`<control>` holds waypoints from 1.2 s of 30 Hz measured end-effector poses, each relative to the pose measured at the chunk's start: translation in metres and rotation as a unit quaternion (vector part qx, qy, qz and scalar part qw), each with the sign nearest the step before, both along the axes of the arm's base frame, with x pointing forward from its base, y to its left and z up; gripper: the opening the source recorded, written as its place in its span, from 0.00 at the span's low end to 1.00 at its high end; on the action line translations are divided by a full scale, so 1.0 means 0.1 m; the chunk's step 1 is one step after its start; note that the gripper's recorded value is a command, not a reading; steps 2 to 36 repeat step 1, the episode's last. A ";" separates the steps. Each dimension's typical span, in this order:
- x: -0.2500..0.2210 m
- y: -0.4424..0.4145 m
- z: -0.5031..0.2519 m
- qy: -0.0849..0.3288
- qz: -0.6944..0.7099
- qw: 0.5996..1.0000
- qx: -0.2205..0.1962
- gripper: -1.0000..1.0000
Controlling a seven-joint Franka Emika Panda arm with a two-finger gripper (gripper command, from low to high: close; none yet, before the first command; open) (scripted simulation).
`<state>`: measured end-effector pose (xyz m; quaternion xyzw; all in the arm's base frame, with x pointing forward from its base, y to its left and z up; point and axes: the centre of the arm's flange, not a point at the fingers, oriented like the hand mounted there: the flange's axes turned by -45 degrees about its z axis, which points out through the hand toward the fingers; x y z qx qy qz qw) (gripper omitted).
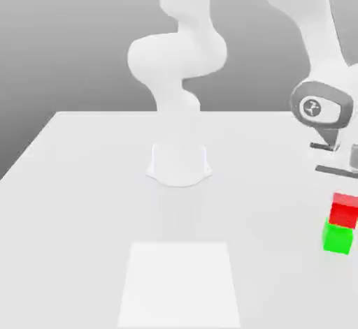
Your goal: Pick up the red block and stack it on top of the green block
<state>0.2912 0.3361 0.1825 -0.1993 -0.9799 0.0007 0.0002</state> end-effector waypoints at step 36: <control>0.00 0.00 0.00 0.000 0.000 1.000 0.000 1.00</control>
